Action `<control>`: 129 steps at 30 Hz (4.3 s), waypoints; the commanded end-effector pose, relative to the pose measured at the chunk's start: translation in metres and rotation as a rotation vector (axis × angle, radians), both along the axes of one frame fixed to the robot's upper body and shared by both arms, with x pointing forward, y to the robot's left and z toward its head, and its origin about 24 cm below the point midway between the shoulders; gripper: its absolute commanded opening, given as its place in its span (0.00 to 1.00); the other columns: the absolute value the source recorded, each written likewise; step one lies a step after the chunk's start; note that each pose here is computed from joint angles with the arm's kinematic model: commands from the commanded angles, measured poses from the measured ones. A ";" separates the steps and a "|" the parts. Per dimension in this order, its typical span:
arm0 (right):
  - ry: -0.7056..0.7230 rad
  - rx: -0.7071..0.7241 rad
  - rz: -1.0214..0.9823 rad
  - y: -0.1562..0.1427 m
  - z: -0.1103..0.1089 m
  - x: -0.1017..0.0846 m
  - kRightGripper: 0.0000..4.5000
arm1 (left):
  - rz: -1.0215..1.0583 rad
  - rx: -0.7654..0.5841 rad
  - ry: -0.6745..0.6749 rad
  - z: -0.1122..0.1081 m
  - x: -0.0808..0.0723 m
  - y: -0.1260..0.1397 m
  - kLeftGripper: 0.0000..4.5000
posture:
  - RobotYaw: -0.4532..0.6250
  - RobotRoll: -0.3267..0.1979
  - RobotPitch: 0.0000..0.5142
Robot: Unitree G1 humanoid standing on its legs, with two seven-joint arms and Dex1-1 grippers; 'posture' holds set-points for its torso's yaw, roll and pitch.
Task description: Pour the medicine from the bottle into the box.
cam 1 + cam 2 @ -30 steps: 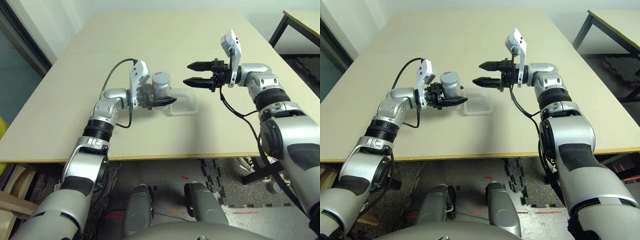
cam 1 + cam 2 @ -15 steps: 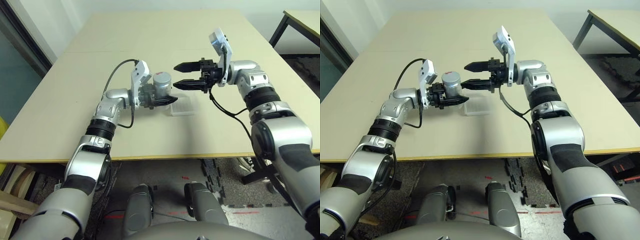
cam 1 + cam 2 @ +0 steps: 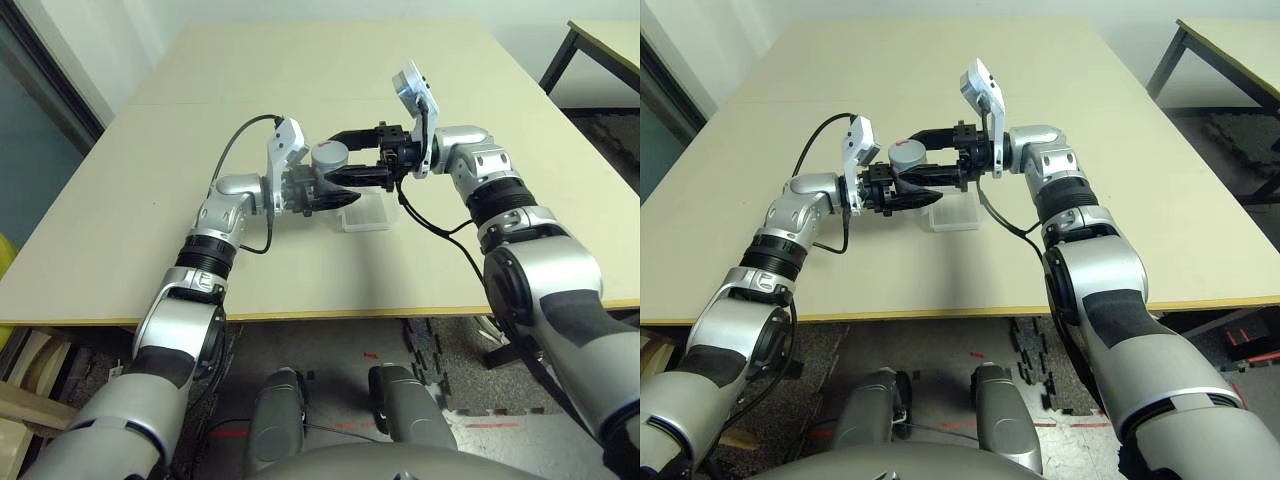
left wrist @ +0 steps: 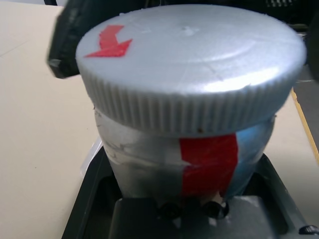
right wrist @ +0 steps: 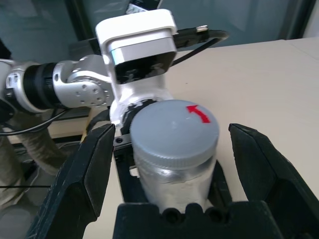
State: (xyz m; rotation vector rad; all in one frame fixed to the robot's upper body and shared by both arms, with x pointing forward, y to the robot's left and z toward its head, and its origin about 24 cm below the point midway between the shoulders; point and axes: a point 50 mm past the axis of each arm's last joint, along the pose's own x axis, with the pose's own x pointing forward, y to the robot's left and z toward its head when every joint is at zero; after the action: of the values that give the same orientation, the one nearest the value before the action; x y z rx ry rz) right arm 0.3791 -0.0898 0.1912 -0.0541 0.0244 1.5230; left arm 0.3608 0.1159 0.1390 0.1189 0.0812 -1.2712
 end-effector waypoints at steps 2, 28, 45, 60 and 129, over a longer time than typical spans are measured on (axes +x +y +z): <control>-0.015 0.008 -0.021 0.003 0.002 0.002 1.00 | -0.017 0.021 0.005 -0.002 -0.001 -0.002 0.61 | 0.25 0.62 0.16; 0.022 -0.020 -0.150 -0.025 -0.005 0.009 1.00 | -0.029 0.014 0.010 -0.001 -0.004 0.001 0.61 | 0.26 0.62 0.15; 0.043 -0.073 -0.223 -0.055 -0.014 0.008 1.00 | -0.025 0.017 0.011 -0.001 -0.004 0.003 0.61 | 0.26 0.62 0.14; 0.055 -0.047 -0.080 -0.059 -0.001 0.002 1.00 | -0.009 0.018 0.010 0.000 -0.002 0.007 0.61 | 0.26 0.62 0.15; 0.151 0.339 -0.145 -0.019 0.031 0.009 0.57 | -0.005 0.005 0.019 -0.003 -0.002 0.000 0.61 | 0.26 0.62 0.13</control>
State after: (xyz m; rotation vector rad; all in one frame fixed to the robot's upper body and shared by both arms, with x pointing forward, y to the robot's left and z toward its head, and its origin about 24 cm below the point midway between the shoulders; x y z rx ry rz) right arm 0.3852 -0.1019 0.2140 0.3354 -0.0761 1.4219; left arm 0.3593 0.1130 0.1388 0.1086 0.0897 -1.2949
